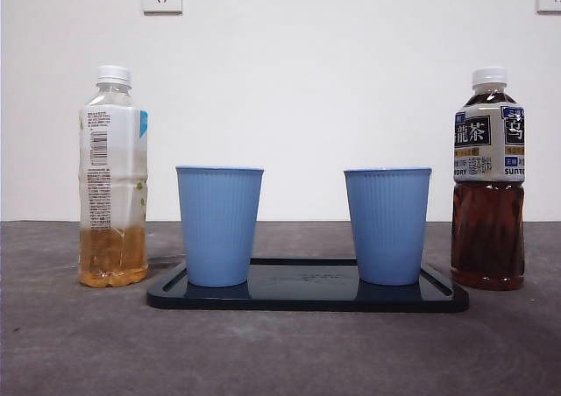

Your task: Pour the drink into the cup

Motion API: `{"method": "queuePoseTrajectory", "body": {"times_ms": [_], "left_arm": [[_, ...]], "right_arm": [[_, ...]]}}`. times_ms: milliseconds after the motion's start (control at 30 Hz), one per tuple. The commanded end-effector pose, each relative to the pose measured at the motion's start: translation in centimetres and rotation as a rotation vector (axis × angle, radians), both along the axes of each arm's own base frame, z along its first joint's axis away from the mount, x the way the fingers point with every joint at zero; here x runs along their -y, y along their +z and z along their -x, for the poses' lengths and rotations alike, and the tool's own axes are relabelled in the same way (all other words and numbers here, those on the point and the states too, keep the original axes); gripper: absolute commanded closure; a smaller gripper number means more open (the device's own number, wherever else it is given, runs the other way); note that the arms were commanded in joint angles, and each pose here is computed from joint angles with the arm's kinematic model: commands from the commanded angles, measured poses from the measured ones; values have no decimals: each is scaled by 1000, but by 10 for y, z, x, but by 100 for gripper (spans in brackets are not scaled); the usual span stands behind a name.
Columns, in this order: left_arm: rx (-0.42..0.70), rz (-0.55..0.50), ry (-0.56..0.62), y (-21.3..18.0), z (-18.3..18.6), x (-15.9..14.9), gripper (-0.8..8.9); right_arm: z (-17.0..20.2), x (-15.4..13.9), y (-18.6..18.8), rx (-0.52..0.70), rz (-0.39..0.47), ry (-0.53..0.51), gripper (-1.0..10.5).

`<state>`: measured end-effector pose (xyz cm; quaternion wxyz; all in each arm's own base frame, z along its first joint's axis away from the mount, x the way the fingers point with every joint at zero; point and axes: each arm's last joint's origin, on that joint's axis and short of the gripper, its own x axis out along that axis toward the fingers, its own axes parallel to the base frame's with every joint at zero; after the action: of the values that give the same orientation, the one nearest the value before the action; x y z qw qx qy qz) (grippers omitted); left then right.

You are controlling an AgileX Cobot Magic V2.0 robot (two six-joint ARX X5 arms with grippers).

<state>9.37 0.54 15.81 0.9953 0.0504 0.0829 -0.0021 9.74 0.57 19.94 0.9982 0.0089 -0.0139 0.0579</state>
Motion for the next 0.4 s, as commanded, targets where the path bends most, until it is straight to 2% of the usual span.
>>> {"method": "queuePoseTrajectory", "body": {"times_ms": [33, 400], "left_arm": [[-24, -3, 5, -7, -1, 0, 806], [-24, -3, 5, -7, -1, 0, 806]], "right_arm": [[1, 2, -7, 15, 11, -24, 938], [0, 6, -34, -33, 12, -87, 938]]}}
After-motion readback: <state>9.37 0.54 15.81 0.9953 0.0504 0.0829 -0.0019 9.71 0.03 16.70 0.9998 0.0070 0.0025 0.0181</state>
